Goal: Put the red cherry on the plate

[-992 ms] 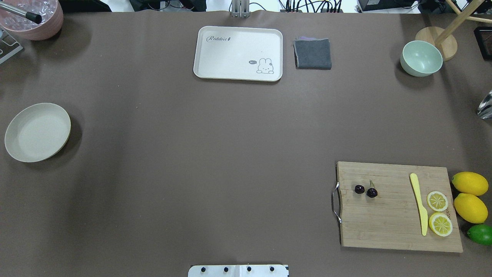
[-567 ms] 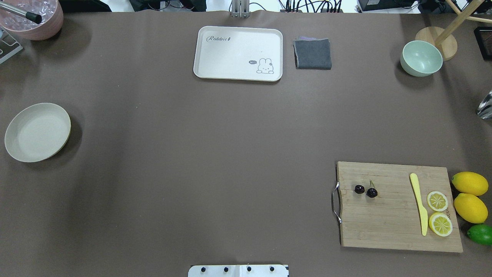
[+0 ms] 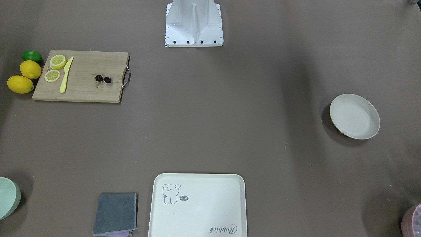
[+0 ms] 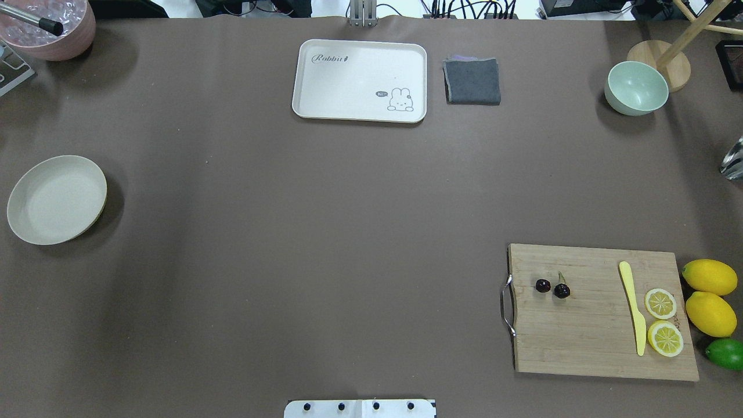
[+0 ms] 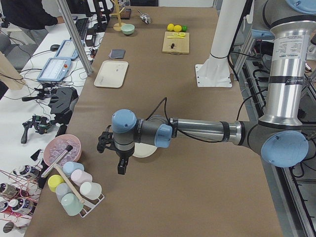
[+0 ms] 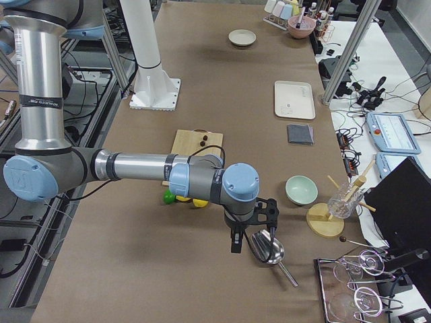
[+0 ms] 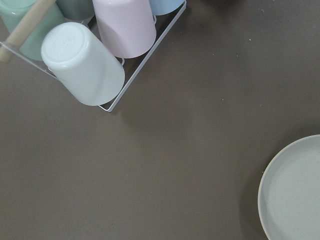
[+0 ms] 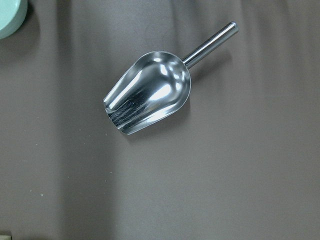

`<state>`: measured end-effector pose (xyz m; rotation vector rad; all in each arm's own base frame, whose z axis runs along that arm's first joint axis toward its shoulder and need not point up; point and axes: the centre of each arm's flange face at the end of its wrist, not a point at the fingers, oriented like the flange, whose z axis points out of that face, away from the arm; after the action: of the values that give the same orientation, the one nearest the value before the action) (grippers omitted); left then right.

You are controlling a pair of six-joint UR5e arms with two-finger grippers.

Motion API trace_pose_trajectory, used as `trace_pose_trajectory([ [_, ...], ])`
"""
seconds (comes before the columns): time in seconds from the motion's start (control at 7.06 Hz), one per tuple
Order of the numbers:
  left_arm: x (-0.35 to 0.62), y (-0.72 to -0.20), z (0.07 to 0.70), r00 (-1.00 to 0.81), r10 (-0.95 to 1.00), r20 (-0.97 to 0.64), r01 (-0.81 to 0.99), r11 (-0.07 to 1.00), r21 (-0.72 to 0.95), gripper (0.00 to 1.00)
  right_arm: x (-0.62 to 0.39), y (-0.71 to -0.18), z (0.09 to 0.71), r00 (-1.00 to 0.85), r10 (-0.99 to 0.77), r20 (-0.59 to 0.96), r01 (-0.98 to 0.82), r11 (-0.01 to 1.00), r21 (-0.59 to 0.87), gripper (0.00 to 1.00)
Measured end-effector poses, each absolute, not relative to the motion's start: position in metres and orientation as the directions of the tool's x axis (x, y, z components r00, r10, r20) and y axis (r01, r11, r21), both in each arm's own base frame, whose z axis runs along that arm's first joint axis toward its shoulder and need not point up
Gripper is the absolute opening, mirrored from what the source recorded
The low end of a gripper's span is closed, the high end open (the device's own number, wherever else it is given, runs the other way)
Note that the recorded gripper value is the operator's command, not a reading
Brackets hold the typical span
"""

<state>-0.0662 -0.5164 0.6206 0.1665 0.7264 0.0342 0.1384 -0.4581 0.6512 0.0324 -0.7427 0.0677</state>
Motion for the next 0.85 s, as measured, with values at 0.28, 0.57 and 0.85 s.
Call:
trace_pose_trajectory([
  [0.28, -0.066, -0.516, 0.619, 0.747, 0.091, -0.658, 0.026, 0.986, 0.166, 0.98, 0.138, -0.458, 0.651, 0.734, 0.050, 0.677, -0.073, 0.997, 0.005, 1.00],
  [0.57, -0.057, -0.520, 0.608, 0.734, 0.129, -0.666, 0.009, 0.980, 0.200, 0.98, 0.138, -0.458, 0.651, 0.734, 0.050, 0.678, -0.073, 0.997, 0.006, 1.00],
  [0.85, -0.026, -0.525, 0.608, 0.706, 0.154, -0.692, 0.026, 0.970, 0.242, 0.98, 0.138, -0.456, 0.651, 0.731, 0.049, 0.681, -0.073, 0.997, 0.007, 1.00],
])
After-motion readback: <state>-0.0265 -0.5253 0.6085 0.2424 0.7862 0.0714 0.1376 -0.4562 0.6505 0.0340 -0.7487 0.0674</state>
